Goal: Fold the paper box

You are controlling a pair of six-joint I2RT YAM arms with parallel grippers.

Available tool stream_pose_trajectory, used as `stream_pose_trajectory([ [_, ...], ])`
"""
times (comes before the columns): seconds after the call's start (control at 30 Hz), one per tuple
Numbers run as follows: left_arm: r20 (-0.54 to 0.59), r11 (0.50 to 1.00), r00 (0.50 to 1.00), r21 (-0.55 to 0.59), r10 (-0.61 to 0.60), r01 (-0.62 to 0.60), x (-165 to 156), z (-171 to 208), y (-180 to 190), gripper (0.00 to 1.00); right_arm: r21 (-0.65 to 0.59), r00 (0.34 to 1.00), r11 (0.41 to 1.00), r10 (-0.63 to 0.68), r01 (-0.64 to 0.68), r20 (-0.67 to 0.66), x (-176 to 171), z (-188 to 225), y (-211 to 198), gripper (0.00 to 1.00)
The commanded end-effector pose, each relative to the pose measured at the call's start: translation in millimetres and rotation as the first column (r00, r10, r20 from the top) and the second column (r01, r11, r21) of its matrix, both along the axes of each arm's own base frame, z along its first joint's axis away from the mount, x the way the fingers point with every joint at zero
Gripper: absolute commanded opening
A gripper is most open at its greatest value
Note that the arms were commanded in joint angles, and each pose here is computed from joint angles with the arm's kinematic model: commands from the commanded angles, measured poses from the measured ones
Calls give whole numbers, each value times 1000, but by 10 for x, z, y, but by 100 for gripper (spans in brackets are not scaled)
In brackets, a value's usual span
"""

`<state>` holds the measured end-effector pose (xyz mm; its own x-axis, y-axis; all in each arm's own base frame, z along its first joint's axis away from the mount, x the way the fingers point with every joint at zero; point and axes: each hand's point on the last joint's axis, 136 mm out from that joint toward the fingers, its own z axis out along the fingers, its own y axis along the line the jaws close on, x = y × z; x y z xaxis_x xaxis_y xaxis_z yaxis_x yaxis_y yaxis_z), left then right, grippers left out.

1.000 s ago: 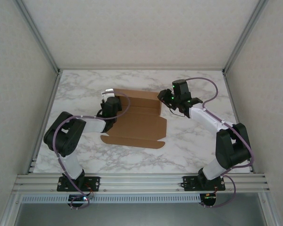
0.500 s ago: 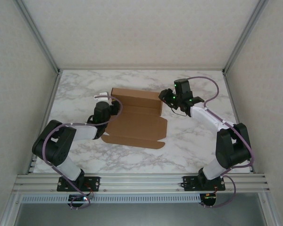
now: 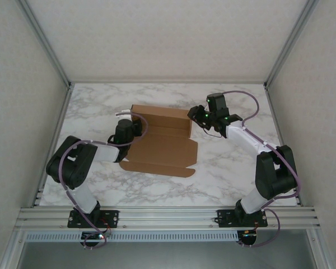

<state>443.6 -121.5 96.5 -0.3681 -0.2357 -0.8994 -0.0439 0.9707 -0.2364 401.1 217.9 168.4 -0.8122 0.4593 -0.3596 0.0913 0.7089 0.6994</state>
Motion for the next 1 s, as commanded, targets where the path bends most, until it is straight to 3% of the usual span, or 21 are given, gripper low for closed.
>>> stream_pose_trajectory([
  [0.0, -5, 998, 998, 36, 56, -56, 79, -13, 50, 30, 21, 999, 1000, 21, -20, -33, -29, -61, 52, 33],
  [0.1, -14, 993, 996, 74, 91, -90, 90, -58, 69, 15, 38, 999, 999, 15, -14, -36, -39, -23, 75, 33],
  [0.3, -14, 971, 983, 157, 182, -177, 93, -91, 109, 1, 74, 999, 997, 17, -14, -48, -111, 44, 224, 32],
  [0.47, -3, 939, 964, 225, 268, -260, 99, -78, 132, 0, 87, 999, 996, 17, -13, -46, -161, 119, 324, 32],
  [0.67, -20, 942, 965, 224, 261, -250, 87, -141, 124, 0, 14, 999, 1000, -17, 17, -35, -180, 116, 208, 33],
  [0.73, -24, 961, 979, 199, 203, -194, 86, -122, 33, 11, -9, 999, 1000, -22, 21, -36, -175, 98, 163, 36],
  [0.87, 2, 988, 996, 127, 86, -86, 16, 41, -104, 45, -49, 999, 998, -41, 40, -26, -149, 106, 32, 49],
  [0.97, 27, 994, 998, 87, 60, -62, -35, 209, -104, 55, -62, 998, 997, -55, 55, -5, -126, 171, -70, 60],
])
